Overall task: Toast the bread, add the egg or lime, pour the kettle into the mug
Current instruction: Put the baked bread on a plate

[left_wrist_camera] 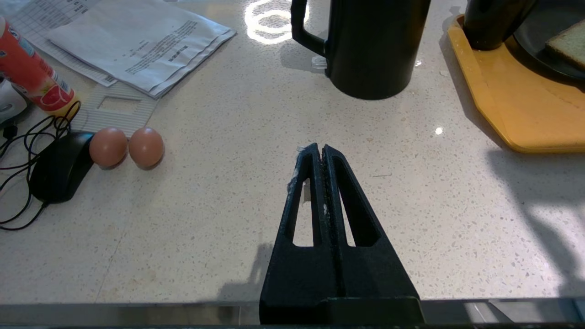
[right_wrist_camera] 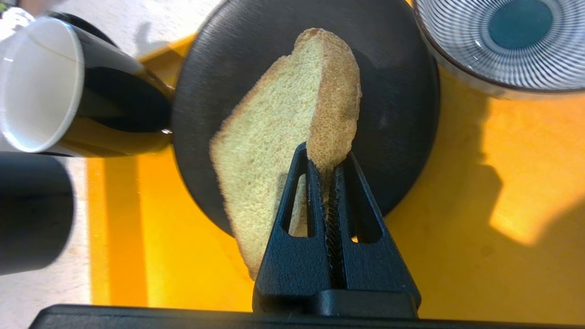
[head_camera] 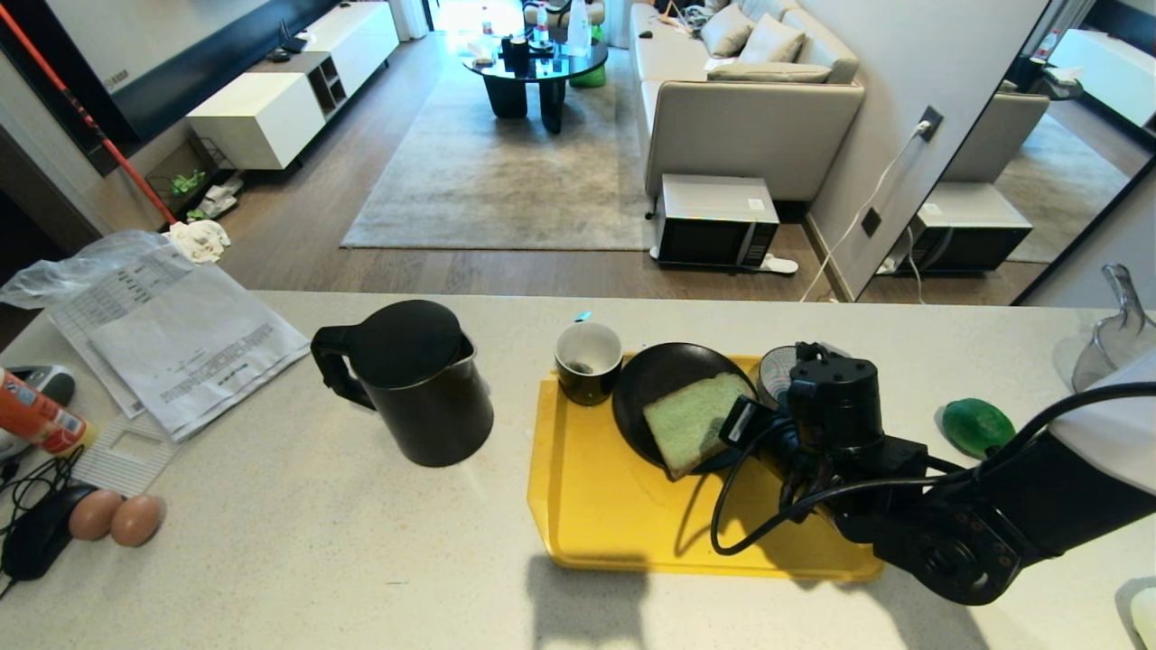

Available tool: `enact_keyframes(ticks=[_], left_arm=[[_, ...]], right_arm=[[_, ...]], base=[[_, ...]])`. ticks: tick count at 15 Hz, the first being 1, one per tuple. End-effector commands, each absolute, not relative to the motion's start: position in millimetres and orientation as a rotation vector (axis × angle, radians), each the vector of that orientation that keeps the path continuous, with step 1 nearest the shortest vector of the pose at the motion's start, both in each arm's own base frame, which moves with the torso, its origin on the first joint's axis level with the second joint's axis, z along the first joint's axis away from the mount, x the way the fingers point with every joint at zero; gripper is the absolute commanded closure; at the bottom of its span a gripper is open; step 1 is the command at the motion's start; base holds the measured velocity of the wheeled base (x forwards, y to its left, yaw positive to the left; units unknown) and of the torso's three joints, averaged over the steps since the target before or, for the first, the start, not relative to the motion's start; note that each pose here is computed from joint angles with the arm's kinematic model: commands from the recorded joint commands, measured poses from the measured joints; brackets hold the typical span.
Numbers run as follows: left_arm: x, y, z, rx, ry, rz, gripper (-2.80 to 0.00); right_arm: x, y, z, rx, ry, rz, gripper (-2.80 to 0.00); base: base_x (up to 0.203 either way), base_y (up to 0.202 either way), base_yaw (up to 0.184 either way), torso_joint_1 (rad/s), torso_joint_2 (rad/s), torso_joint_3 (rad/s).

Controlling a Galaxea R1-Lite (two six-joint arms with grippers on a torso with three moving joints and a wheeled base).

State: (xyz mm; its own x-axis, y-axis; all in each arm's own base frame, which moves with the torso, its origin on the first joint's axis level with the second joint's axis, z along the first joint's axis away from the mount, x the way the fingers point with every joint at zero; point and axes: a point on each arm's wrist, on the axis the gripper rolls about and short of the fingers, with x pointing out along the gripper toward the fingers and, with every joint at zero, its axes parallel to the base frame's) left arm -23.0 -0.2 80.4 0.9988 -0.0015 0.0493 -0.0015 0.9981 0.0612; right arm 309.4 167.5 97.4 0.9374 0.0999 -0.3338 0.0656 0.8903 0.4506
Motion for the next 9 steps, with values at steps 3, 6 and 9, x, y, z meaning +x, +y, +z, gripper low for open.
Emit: enact_keyframes(ticks=[3,6,9], left_arm=[[-21.8,-0.2,75.8,0.061,-0.035,0.000,0.00],[-21.8,-0.2,75.8,0.061,-0.035,0.000,0.00],[-21.8,-0.2,75.8,0.061,-0.035,0.000,0.00]], right_arm=[[312.2,162.0,90.6,0.471,0.370,-0.006,0.00],[310.4,158.0,85.8,0.461,0.386,-0.020,0.00],[309.4,157.4,84.3,0.444,0.392,-0.019,0.00]], base=[[0.000,0.000,0.000,0.000,0.00,0.000],[0.000,0.000,0.000,0.000,0.00,0.000],[0.000,0.000,0.000,0.000,0.00,0.000]])
